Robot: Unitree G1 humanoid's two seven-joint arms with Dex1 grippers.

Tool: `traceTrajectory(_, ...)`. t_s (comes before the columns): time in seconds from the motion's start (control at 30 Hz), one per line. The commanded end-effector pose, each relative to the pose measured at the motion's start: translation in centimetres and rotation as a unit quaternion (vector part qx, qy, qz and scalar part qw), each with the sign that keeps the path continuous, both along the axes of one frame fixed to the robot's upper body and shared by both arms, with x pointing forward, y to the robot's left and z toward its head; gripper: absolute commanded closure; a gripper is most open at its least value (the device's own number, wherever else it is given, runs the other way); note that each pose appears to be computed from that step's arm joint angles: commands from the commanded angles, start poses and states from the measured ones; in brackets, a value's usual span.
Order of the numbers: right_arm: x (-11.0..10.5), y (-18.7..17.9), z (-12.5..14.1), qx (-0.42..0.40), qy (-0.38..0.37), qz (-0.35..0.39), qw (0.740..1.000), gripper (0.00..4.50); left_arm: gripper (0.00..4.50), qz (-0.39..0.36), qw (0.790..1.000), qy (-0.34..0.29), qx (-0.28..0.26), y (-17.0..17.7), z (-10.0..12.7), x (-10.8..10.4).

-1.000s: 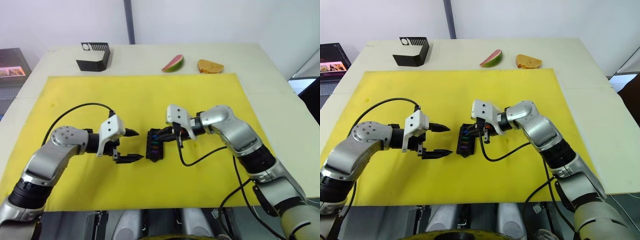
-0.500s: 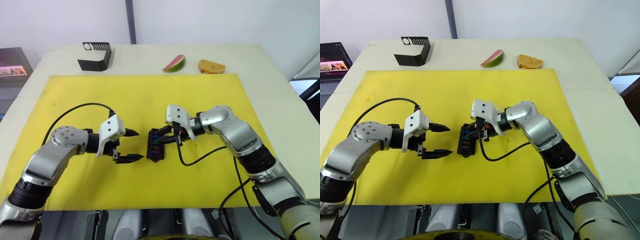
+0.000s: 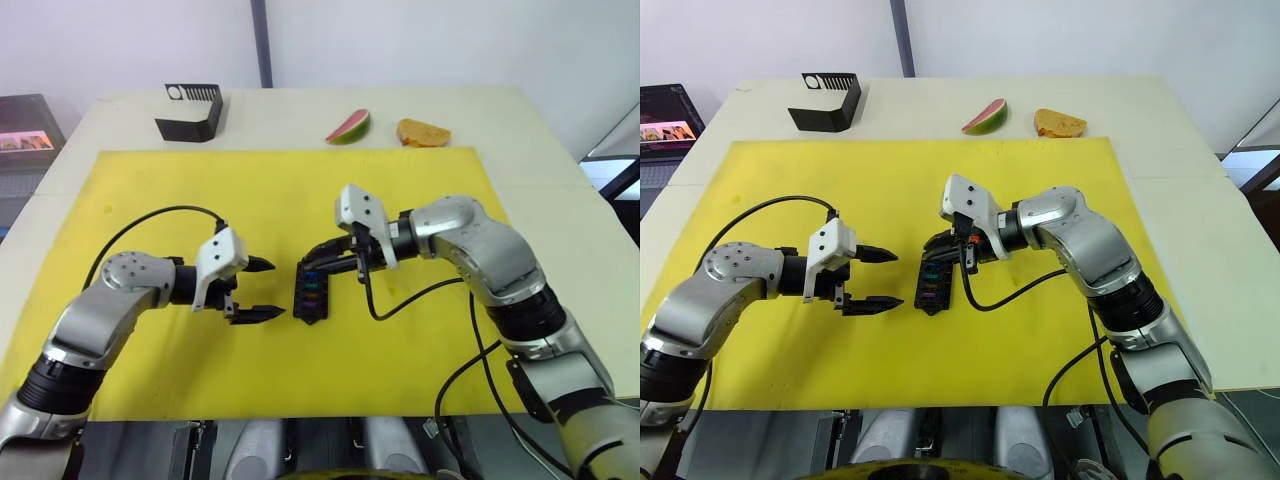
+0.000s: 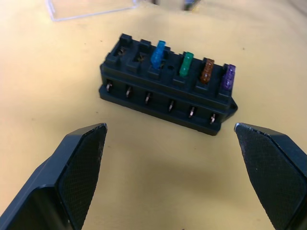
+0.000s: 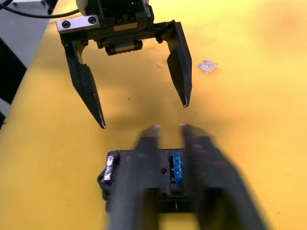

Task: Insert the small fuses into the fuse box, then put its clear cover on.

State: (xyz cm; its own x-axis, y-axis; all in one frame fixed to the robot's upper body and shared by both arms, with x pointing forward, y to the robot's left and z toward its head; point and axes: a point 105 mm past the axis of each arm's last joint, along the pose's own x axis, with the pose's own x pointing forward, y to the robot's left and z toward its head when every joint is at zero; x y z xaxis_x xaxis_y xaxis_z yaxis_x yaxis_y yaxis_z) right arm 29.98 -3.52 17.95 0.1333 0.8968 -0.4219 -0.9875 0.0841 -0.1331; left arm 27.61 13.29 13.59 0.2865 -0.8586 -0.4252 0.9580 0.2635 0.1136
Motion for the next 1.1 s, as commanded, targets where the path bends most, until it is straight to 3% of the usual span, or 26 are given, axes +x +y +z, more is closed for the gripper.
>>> traceTrajectory(0.03,0.2,0.3,0.5,0.023,-0.017,-0.008,1.000,4.46,0.00,-0.008,1.000,-0.024,0.001,-0.1,1.0,0.1)
traceTrajectory(1.1,0.4,-1.1,-6.0,-0.037,0.024,-0.028,0.999,4.46,0.00,-0.005,1.000,-0.025,0.002,-0.1,1.0,-0.1)
